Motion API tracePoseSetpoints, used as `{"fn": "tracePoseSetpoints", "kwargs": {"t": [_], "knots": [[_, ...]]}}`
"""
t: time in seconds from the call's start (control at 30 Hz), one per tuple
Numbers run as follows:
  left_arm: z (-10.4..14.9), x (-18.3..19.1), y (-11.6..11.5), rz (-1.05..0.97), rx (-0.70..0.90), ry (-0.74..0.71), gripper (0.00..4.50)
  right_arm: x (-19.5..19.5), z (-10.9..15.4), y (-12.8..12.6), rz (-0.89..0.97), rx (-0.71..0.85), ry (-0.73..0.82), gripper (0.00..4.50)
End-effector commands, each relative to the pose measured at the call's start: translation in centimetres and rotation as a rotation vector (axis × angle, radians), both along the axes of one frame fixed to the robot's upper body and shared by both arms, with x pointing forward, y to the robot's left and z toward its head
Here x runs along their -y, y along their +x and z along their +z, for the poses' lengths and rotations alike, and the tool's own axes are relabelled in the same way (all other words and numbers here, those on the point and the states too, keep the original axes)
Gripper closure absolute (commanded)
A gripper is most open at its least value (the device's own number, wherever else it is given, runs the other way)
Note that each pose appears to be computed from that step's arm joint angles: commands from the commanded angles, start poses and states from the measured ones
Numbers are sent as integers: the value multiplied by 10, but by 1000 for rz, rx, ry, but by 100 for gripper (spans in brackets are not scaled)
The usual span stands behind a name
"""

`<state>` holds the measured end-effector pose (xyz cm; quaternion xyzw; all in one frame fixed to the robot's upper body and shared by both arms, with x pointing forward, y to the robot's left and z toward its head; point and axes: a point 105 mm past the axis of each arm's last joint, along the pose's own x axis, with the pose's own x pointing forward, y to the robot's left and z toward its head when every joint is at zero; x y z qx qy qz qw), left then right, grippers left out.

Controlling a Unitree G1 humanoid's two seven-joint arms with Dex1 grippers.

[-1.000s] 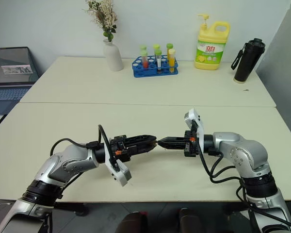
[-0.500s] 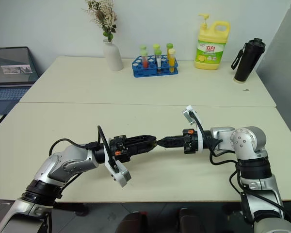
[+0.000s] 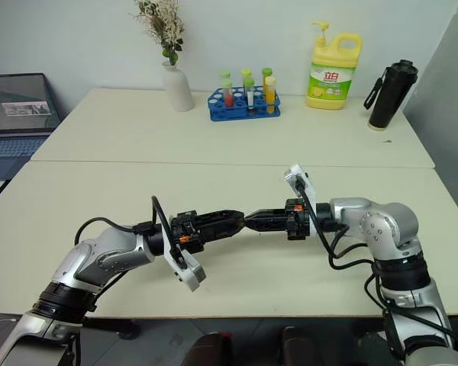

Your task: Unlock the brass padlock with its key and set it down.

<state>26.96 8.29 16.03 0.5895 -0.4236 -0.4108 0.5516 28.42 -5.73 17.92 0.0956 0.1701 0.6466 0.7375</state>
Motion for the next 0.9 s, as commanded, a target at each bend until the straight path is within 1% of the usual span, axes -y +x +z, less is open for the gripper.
{"fn": "tracePoseSetpoints", "kwargs": {"t": [0.03, 0.1, 0.23, 0.33, 0.57, 0.9], "knots": [[5, 1, -2, -12, 16, -8, 351, 5, 8, -3, 19, 116, -21, 202], [5, 0, -2, -9, 12, -10, 351, 19, 1, -6, 32, 167, -91, 132], [6, 1, -1, -8, 11, -18, 351, 22, -2, -6, 20, 202, -108, 130], [6, 2, -2, -11, 10, -22, 351, 14, -2, -7, 21, 193, -74, 130], [6, 3, -1, -13, 9, -22, 351, 1, -6, -9, 34, 189, -55, 130], [6, 5, -1, -13, 4, -25, 351, -12, -12, -2, 20, 156, -22, 130]]}}
